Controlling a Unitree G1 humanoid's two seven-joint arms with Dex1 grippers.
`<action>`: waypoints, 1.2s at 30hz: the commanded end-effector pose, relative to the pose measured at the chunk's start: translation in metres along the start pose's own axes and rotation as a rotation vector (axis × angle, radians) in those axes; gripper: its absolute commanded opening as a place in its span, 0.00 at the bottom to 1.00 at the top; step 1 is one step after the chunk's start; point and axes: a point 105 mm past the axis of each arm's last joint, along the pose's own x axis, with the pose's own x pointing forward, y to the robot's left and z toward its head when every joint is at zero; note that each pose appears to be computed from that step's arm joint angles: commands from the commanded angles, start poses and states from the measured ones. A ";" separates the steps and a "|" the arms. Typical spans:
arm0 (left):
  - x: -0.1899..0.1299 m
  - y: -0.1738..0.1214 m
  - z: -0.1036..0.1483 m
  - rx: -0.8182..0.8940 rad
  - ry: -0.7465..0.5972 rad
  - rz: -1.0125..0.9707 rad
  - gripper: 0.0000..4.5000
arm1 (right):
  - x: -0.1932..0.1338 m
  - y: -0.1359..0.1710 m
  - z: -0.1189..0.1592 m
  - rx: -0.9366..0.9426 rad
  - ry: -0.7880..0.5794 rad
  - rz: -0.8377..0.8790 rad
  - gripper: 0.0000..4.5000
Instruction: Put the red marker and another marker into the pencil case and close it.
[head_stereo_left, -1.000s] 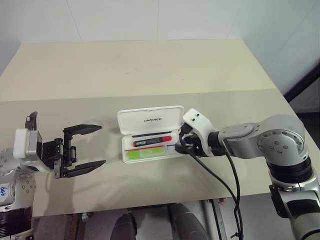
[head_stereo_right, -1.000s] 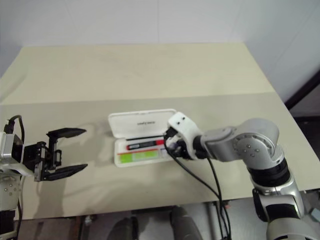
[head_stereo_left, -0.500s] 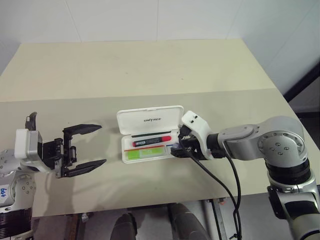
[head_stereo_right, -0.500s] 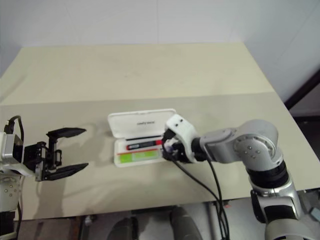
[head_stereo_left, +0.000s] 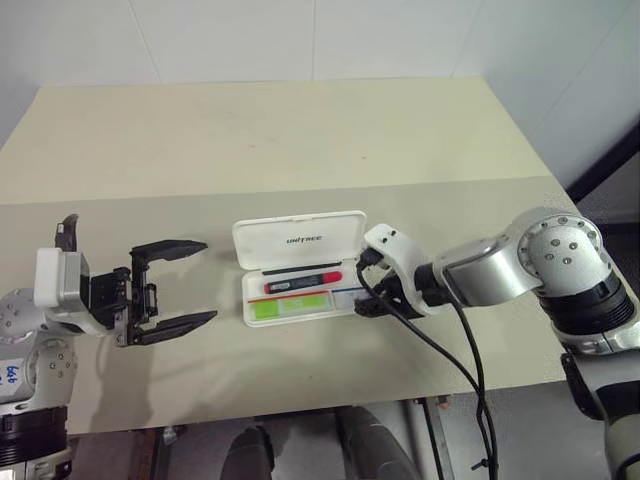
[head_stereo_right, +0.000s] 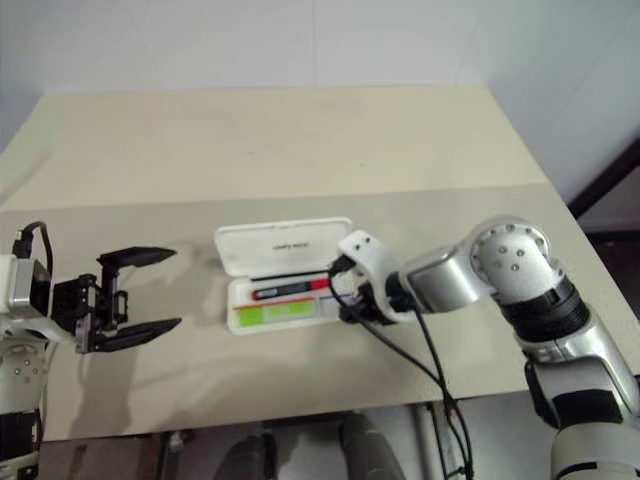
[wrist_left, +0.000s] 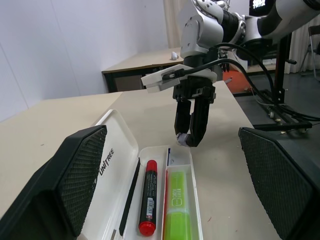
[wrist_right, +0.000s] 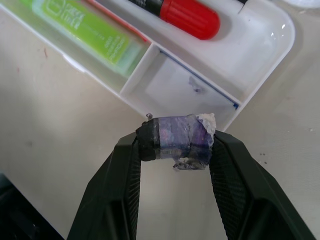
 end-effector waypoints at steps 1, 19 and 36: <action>-0.002 0.002 0.004 0.019 0.021 -0.006 1.00 | -0.006 -0.002 0.011 0.007 -0.029 -0.060 0.37; -0.002 0.002 0.002 0.026 0.031 0.008 1.00 | -0.008 0.020 0.036 -0.048 -0.053 0.025 0.37; -0.003 0.000 0.003 0.029 0.037 0.021 1.00 | 0.011 0.018 0.019 0.003 0.040 0.047 0.37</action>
